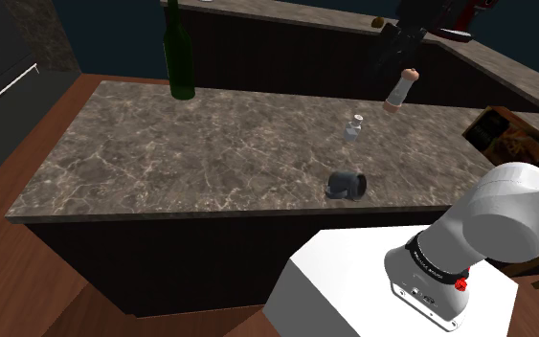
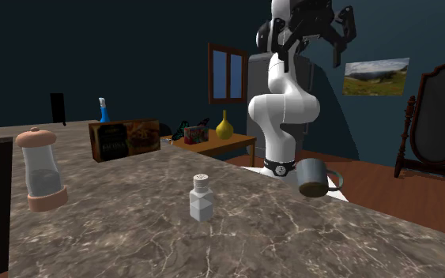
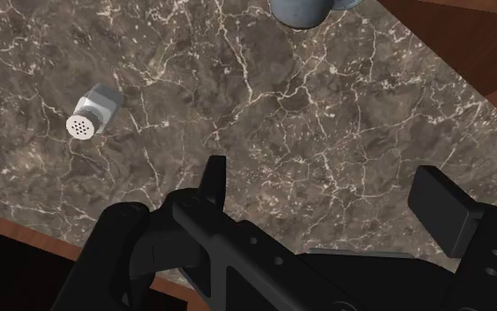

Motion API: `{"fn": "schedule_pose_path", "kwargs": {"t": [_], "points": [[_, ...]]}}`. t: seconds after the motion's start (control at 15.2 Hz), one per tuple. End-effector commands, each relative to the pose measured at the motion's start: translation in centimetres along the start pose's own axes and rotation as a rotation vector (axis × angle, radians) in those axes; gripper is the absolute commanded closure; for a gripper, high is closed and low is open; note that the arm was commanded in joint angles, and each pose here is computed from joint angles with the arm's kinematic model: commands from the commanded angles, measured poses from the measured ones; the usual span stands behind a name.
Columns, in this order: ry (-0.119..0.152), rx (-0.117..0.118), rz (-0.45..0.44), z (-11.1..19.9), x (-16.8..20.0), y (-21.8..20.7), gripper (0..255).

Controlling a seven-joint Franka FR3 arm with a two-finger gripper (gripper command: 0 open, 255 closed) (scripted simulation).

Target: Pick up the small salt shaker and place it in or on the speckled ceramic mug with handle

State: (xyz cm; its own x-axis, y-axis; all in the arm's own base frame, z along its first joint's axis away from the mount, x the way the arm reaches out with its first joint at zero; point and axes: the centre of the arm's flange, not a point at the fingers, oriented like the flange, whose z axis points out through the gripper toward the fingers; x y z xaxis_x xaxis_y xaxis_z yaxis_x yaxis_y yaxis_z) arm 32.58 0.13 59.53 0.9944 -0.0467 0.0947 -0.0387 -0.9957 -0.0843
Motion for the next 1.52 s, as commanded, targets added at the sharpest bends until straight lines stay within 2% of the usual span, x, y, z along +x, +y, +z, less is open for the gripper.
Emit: {"fn": "schedule_pose_path", "kwargs": {"t": [0.0,1.45], "points": [[0.000,0.000,0.000,0.0,0.0,0.0,0],[-0.073,-0.093,0.027,17.4,7.3,21.1,0]]}}
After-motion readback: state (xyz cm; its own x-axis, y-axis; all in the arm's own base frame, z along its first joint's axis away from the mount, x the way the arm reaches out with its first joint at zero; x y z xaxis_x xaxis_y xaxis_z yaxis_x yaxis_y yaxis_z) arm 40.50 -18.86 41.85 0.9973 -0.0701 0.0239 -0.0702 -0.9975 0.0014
